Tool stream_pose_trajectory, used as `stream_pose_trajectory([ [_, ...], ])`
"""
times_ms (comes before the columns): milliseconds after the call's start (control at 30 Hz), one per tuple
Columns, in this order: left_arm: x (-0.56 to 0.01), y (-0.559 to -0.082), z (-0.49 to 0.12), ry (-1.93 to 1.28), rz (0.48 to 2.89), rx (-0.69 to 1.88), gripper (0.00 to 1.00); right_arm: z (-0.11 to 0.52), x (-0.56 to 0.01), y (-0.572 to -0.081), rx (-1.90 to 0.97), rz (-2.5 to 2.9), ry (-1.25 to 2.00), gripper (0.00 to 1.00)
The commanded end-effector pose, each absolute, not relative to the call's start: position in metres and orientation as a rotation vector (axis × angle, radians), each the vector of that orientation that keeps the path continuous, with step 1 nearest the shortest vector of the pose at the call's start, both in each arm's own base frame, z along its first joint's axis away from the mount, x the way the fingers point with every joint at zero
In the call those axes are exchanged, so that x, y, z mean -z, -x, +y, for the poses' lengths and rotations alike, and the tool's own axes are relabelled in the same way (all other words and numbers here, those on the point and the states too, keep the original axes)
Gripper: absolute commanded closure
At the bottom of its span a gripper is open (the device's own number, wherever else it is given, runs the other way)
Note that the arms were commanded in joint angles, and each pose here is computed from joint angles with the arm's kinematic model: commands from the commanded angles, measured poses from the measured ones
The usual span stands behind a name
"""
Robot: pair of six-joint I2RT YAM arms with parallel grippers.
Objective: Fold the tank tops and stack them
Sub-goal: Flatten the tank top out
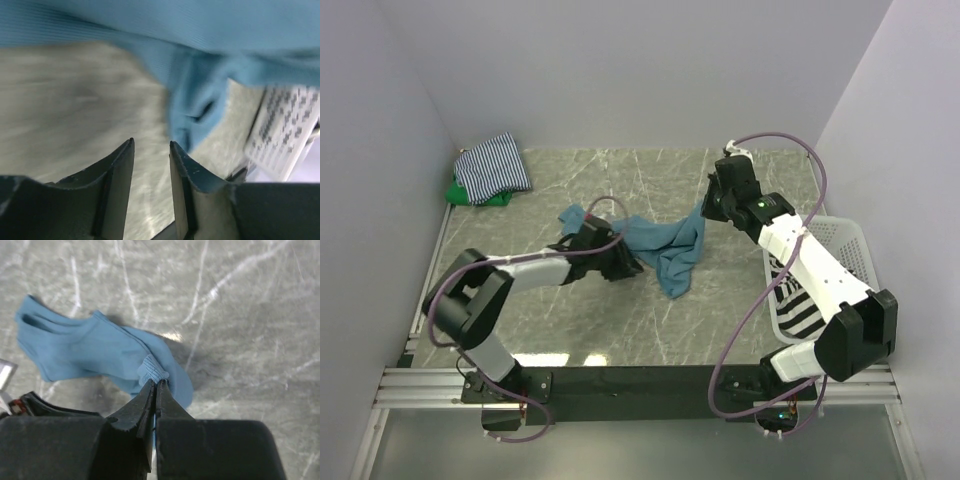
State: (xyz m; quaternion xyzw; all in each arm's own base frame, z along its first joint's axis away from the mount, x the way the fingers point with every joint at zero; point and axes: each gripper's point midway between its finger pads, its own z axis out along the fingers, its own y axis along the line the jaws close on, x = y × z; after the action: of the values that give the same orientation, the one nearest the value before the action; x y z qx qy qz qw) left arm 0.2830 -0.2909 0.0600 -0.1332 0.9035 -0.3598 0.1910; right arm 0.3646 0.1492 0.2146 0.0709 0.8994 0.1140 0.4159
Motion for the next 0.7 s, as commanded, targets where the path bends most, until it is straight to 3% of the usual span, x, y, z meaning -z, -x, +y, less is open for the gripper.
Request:
stream_pose_trajectory([
  [0, -0.083, -0.286, -0.337, 0.195, 2.468, 1.056, 0.6, 0.138, -0.22, -0.373, -0.297, 2.213, -0.215, 1.0],
  [233, -0.053, -0.264, -0.363, 0.266, 2.587, 0.974, 0.66, 0.124, -0.219, -0.378, -0.273, 2.211, -0.26, 1.0],
  [267, -0.041, -0.26, -0.354, 0.303, 2.629, 0.86, 0.67, 0.124, -0.22, -0.379, -0.271, 2.21, -0.262, 1.0],
  [467, -0.029, -0.246, -0.36, 0.348, 2.688, 0.624, 0.54, 0.12, -0.226, -0.385, -0.286, 2.186, -0.287, 1.0],
  [667, -0.019, -0.249, -0.363, 0.406, 2.699, 0.534, 0.53, 0.12, -0.226, -0.385, -0.307, 2.177, -0.296, 1.0],
])
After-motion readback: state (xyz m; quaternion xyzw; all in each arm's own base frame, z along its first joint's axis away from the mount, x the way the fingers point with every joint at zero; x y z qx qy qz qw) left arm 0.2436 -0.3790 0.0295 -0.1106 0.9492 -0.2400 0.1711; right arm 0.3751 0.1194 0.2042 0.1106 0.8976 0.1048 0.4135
